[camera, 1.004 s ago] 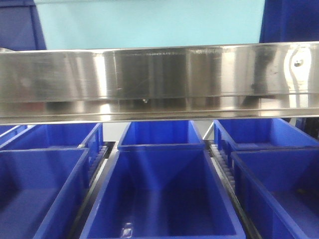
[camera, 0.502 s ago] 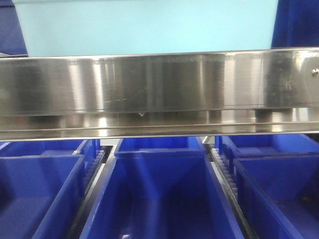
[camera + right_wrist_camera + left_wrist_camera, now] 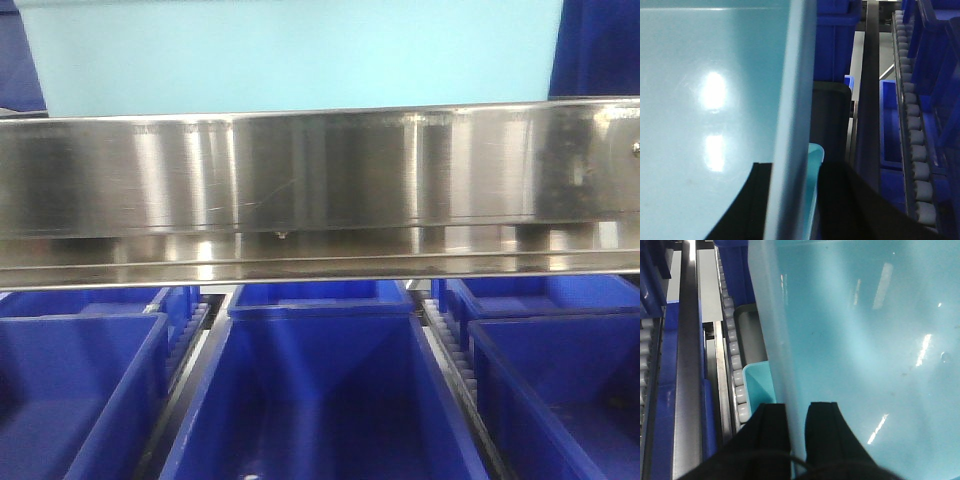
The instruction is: Move two blue bins to right shelf middle
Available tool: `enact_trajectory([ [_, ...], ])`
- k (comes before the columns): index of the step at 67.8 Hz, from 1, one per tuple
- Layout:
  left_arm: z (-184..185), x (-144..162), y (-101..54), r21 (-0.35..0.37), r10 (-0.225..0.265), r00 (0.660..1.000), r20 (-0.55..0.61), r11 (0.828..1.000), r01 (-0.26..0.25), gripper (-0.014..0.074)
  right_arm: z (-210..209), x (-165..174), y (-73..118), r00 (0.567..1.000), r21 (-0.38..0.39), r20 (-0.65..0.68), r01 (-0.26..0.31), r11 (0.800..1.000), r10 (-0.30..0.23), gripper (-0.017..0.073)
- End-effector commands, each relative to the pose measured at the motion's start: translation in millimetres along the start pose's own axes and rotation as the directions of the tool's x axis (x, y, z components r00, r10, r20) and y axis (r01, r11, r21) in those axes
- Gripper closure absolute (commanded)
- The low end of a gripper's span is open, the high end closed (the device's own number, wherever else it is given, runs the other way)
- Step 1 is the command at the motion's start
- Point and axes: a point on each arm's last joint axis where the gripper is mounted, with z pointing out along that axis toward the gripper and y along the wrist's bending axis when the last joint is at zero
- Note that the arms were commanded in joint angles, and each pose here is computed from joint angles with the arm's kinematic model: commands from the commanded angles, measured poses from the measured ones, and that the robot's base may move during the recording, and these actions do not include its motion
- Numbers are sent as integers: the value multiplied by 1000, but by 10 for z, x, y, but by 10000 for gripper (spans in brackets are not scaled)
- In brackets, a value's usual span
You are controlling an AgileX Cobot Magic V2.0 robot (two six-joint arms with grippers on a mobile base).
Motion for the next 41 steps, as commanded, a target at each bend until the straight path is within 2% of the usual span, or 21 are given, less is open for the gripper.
enact_trajectory([
  [1,-160,-21,-117,105,-15,999,33,994,12,704,-4,-78,-22,997,7,79,-28,1000,28,712],
  [41,-160,-21,-117,105,-15,999,33,994,12,704,-4,-78,-22,997,7,79,-28,1000,28,712],
])
